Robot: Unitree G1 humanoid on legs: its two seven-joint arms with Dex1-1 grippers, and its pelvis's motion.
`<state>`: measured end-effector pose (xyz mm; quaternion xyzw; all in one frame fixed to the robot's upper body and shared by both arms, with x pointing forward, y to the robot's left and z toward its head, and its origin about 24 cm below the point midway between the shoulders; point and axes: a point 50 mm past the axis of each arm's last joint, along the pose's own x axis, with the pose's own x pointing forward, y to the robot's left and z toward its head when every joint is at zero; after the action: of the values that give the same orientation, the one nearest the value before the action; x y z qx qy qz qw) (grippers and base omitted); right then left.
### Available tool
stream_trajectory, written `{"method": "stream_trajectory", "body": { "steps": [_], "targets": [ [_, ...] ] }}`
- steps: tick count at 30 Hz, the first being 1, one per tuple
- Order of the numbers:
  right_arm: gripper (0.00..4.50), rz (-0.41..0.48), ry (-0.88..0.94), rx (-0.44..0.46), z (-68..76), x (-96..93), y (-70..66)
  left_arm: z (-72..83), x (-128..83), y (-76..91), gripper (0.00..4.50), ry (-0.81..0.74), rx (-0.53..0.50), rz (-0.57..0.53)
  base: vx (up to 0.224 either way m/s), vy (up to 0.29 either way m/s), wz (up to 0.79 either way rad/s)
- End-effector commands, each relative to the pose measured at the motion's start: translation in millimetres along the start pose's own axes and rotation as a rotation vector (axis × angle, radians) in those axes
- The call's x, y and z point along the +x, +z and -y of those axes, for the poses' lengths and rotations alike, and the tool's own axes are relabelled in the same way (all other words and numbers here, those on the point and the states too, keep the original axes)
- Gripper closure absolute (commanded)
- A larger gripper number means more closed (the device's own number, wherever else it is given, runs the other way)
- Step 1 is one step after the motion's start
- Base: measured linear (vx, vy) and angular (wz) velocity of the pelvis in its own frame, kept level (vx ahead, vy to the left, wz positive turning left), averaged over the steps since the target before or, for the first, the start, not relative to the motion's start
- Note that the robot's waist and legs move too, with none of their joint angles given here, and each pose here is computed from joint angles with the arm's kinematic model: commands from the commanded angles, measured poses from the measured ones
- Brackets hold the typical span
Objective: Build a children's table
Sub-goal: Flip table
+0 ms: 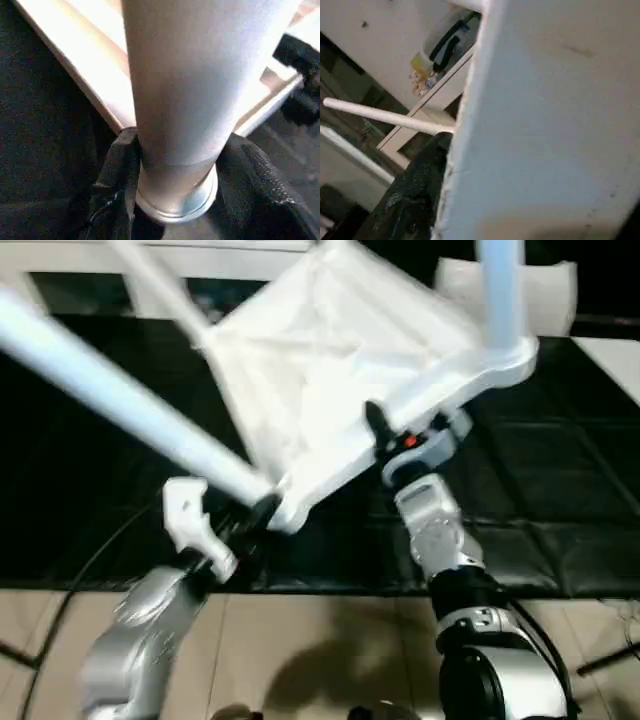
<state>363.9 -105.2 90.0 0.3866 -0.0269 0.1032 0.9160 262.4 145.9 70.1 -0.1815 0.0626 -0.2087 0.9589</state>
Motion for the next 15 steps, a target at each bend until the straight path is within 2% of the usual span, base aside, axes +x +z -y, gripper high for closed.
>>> {"method": "stream_trajectory", "body": {
  "steps": [1,2,3,5,7,8,9,12,15],
  "targets": [
    [2.39,0.384,-0.135,-0.083,16.8,-10.5,69.5,-8.1,-5.6,8.5,1.73,0.031,-0.023,0.069,0.0,0.0,0.0],
    [2.39,0.384,-0.135,-0.083,16.8,-10.5,69.5,-8.1,-5.6,8.5,1.73,0.031,-0.023,0.069,0.0,0.0,0.0],
    [2.39,0.412,-0.134,-0.068,16.0,-15.5,69.3,-1.9,6.4,12.9,1.73,-0.056,-0.063,0.121,0.0,0.0,0.0],
    [2.39,0.413,-0.134,-0.067,15.9,-15.6,69.3,-1.8,6.6,13.0,1.73,-0.057,-0.064,0.122,0.0,0.0,0.0],
    [2.39,0.427,-0.134,-0.059,15.1,-19.6,69.0,4.0,15.6,16.4,1.73,-0.182,-0.094,0.152,0.0,0.0,0.0],
    [2.39,0.427,-0.134,-0.059,15.1,-19.6,69.0,4.0,15.6,16.4,1.73,-0.182,-0.094,0.152,0.0,0.0,0.0],
    [2.39,0.427,-0.139,-0.066,15.1,-21.3,69.0,1.7,20.6,16.2,1.73,-0.256,-0.08,0.138,0.0,0.0,0.0],
    [2.39,0.429,-0.144,-0.071,15.3,-21.9,70.4,-4.8,24.1,15.0,1.73,-0.29,-0.045,0.109,0.0,0.0,0.0],
    [2.39,0.441,-0.145,-0.075,14.7,-22.3,74.5,-14.0,27.2,14.8,1.29,-0.363,0.002,0.059,0.0,0.0,0.0]
  ]
}}
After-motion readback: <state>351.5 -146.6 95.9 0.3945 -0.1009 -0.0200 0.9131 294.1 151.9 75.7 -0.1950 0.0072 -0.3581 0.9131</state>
